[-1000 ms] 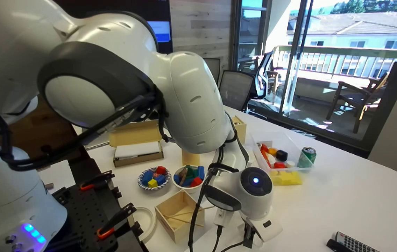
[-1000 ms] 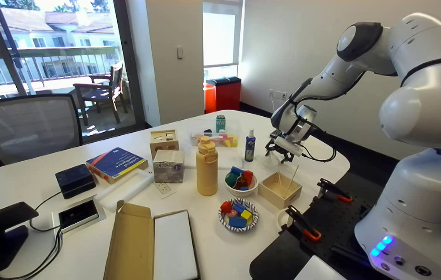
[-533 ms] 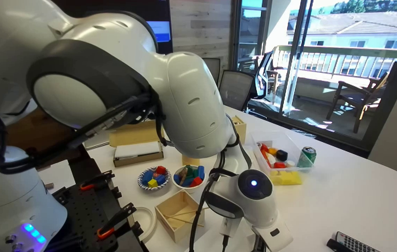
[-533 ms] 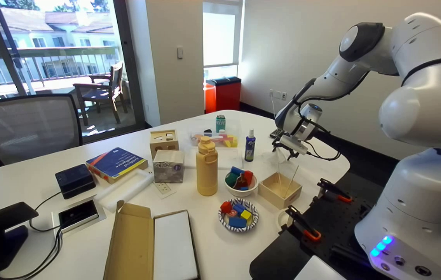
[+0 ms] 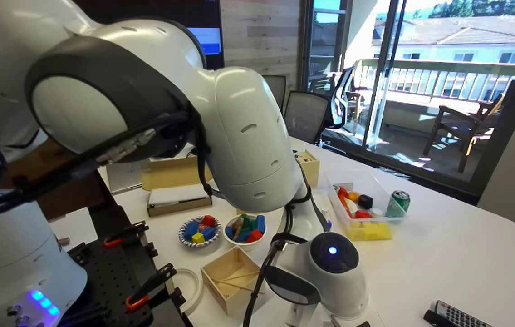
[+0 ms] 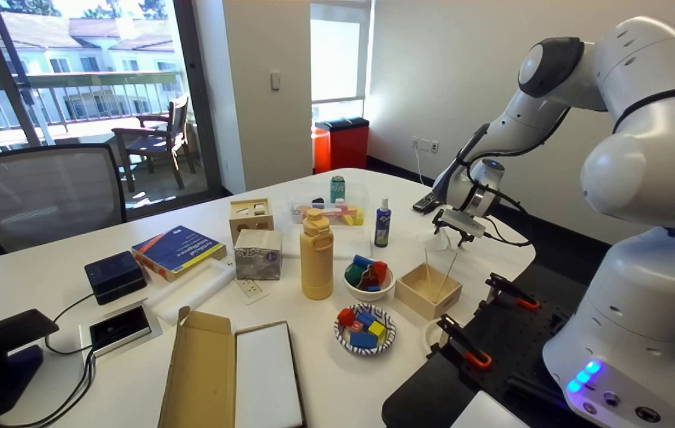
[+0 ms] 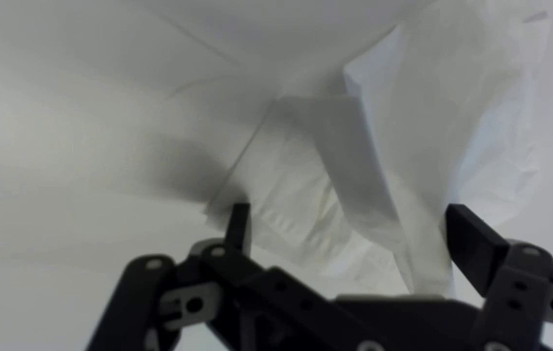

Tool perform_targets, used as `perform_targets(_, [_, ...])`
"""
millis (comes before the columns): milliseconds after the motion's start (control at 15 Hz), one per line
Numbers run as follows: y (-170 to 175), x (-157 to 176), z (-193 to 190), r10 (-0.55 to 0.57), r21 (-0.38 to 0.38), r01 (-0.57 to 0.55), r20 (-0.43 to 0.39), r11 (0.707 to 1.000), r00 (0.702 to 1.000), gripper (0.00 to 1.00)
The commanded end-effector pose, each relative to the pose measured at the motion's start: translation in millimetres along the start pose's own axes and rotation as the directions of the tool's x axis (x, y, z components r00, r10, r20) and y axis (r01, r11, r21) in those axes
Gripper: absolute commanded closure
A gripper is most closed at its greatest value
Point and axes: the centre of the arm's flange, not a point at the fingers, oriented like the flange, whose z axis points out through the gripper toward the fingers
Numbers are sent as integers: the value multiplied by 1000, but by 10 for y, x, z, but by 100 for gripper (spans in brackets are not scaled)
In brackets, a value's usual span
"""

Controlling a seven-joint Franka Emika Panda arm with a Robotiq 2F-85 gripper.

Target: Unfold the white napkin on the right.

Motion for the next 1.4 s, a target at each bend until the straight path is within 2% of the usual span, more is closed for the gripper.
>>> perform_targets(0, [-84, -80, -377, -11, 31, 11, -25, 999, 1000, 0])
perform_targets(267, [-342, -143, -930, -52, 111, 58, -54, 992, 997, 0])
perform_targets(467, [-447, -193, -1410, -104, 104, 107, -37, 989, 994, 0])
perform_targets(733, [-488, -284, -1871, -167, 98, 169, -29, 981, 986, 0])
perform_targets(1067, [-598, -389, -2185, -217, 110, 217, -13, 970, 976, 0])
perform_targets(1333, [-662, -514, -2276, -252, 122, 249, 10, 961, 968, 0])
